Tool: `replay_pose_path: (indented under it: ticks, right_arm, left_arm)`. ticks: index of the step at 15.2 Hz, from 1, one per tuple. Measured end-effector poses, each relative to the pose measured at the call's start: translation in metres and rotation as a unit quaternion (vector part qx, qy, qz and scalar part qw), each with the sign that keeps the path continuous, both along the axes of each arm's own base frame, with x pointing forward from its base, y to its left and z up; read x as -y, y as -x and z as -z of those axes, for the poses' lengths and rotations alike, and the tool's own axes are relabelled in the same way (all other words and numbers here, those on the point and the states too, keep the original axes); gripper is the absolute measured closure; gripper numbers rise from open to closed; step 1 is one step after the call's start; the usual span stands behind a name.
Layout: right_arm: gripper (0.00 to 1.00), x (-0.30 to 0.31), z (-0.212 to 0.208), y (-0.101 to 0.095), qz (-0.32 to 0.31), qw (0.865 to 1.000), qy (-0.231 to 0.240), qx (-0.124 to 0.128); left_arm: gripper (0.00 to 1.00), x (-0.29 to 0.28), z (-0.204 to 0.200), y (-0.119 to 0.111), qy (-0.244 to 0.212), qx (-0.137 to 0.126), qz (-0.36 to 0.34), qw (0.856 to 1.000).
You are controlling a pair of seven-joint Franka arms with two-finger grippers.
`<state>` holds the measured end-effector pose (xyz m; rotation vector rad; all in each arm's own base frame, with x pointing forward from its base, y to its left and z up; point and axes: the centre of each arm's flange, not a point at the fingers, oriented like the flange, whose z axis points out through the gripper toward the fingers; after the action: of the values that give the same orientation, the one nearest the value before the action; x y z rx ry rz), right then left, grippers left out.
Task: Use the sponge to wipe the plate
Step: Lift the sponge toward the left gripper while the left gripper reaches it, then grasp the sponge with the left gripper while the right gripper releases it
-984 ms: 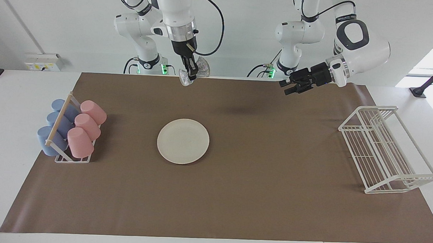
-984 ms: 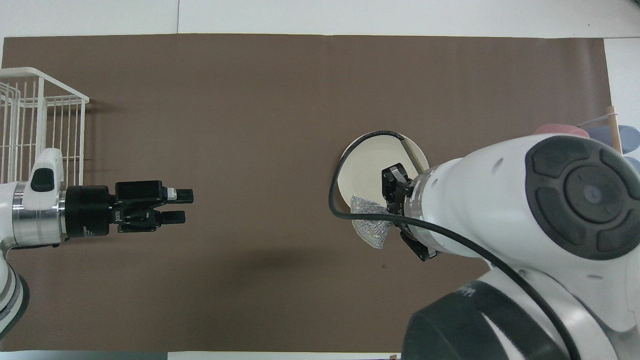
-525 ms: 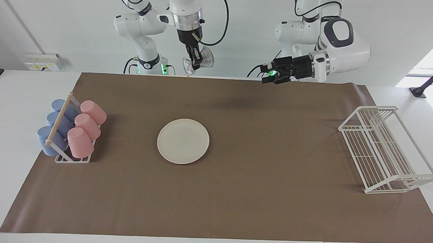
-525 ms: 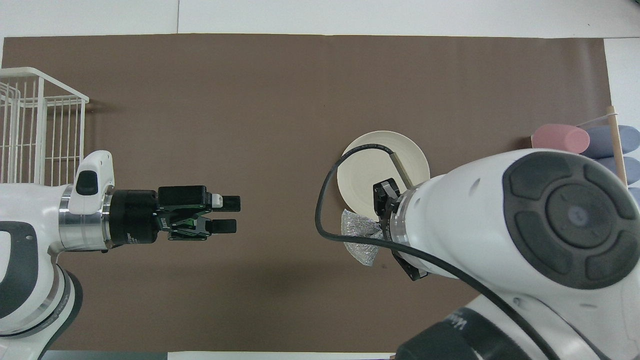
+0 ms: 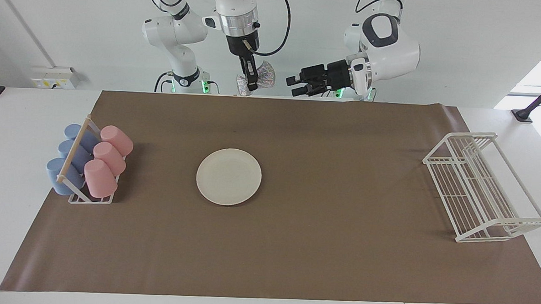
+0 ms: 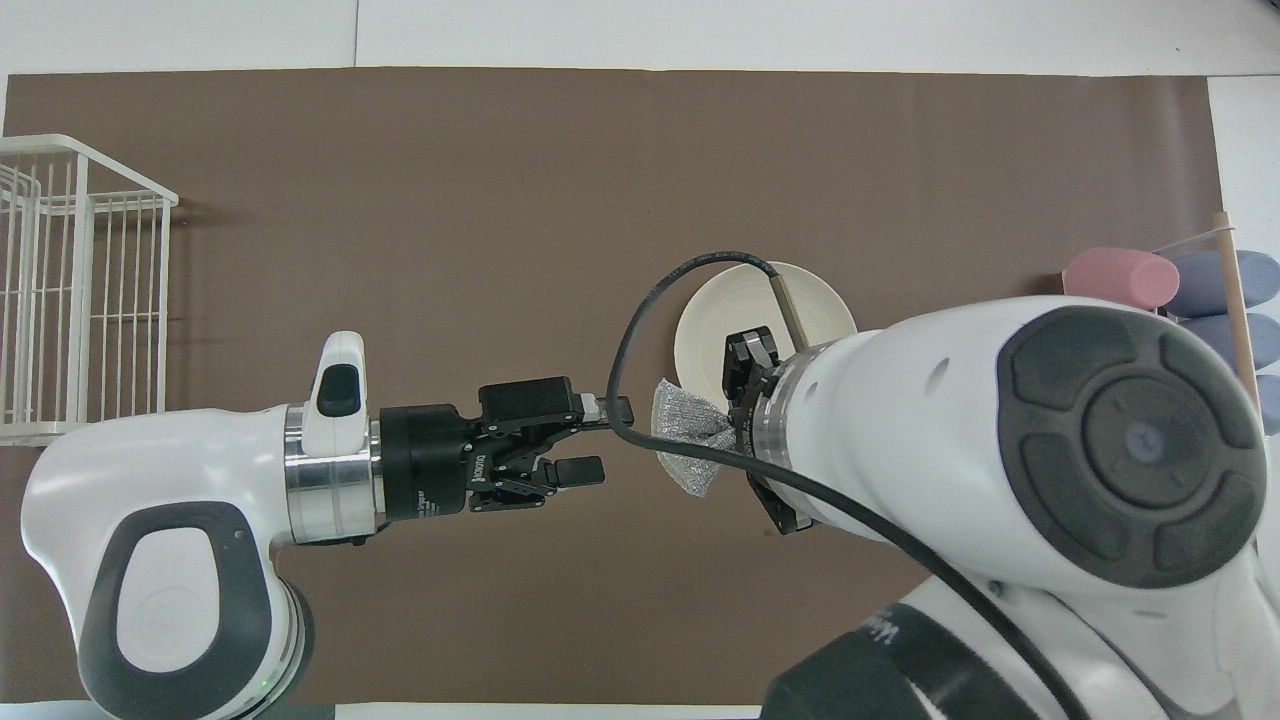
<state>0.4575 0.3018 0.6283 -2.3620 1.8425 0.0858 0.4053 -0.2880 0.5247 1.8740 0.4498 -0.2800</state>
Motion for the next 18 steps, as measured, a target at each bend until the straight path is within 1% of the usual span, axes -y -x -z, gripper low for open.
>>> replay_pose_path:
  ticks: [1, 3, 5, 8, 14, 15, 16, 18]
  right_arm:
    - [0.89, -0.002, 0.002, -0.001, -0.001, 1.0, -0.001, 0.001]
    - [0.89, -0.015, 0.006, 0.002, 0.001, 1.0, -0.005, 0.0]
    - [0.89, -0.025, 0.009, 0.005, 0.003, 1.0, -0.007, -0.001]
    - [0.89, -0.026, 0.01, 0.005, 0.003, 1.0, -0.007, -0.002]
    - [0.89, -0.026, 0.01, 0.005, 0.004, 1.0, -0.007, -0.002]
    - [0.89, -0.025, 0.01, 0.005, 0.004, 1.0, -0.007, -0.002]
    - [0.89, -0.025, 0.01, 0.005, 0.004, 1.0, -0.007, -0.002]
    - [0.89, -0.025, 0.01, 0.005, 0.004, 1.0, -0.007, -0.002]
  left_arm:
    - [0.0, 0.007, -0.006, 0.001, 0.0, -0.006, -0.009, 1.0]
    - [0.0, 0.013, -0.024, -0.005, 0.01, -0.021, -0.021, 1.0]
    - [0.0, 0.02, -0.033, -0.007, 0.015, -0.029, -0.022, 0.999]
    - [0.02, 0.026, -0.029, -0.007, 0.01, -0.032, -0.024, 0.999]
    - [0.04, 0.023, -0.026, -0.01, -0.003, -0.027, -0.022, 0.999]
    - [0.07, 0.021, -0.025, -0.011, -0.005, -0.026, -0.021, 0.999]
    - [0.07, 0.019, -0.024, -0.012, -0.008, -0.026, -0.018, 0.999]
    - [0.15, 0.016, -0.023, -0.012, -0.012, -0.029, 0.001, 1.0]
